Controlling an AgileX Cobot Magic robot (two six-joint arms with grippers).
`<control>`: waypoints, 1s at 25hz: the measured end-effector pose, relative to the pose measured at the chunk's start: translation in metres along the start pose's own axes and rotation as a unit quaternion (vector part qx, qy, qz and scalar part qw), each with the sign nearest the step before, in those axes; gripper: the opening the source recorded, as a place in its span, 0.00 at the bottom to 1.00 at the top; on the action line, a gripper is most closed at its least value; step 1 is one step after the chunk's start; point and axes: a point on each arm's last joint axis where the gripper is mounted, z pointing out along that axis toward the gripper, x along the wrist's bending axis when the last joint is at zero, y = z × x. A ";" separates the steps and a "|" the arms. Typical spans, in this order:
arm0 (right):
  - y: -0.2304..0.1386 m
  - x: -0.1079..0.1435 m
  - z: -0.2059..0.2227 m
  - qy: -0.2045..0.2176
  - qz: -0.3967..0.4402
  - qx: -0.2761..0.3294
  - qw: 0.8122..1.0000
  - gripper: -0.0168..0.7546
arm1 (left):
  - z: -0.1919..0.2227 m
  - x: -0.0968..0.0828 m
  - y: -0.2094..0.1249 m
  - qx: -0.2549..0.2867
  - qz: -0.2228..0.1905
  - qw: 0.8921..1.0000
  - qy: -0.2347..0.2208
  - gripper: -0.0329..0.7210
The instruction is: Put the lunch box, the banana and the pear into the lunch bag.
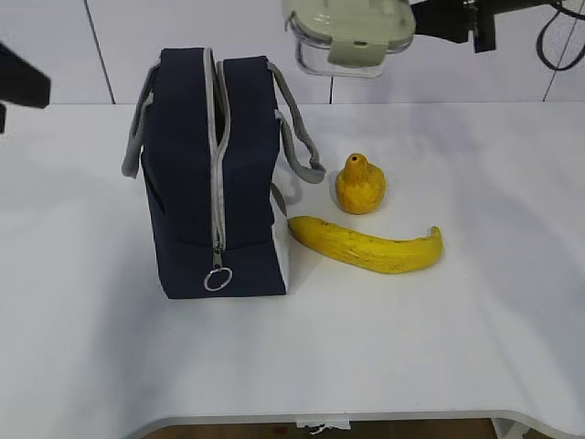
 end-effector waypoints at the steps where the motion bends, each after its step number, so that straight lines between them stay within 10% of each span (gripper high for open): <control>1: -0.001 0.003 0.004 0.004 -0.003 0.005 1.000 0.49 | 0.000 0.000 0.000 0.000 0.000 1.000 0.000 0.63; 9: -0.017 0.027 0.048 0.014 -0.022 0.024 0.999 0.49 | 0.054 0.009 0.074 0.037 -0.003 0.999 -0.032 0.71; 20: -0.019 0.038 0.071 -0.002 -0.030 -0.014 0.999 0.49 | 0.142 0.012 0.083 0.116 0.007 0.992 -0.050 0.71; 23: -0.019 0.035 0.073 -0.003 -0.026 -0.013 1.000 0.49 | 0.145 0.014 0.083 0.117 0.015 0.992 -0.042 0.58; 25: -0.019 0.034 0.074 -0.003 -0.026 -0.012 1.000 0.49 | 0.145 0.015 0.083 0.119 0.024 0.992 -0.036 0.30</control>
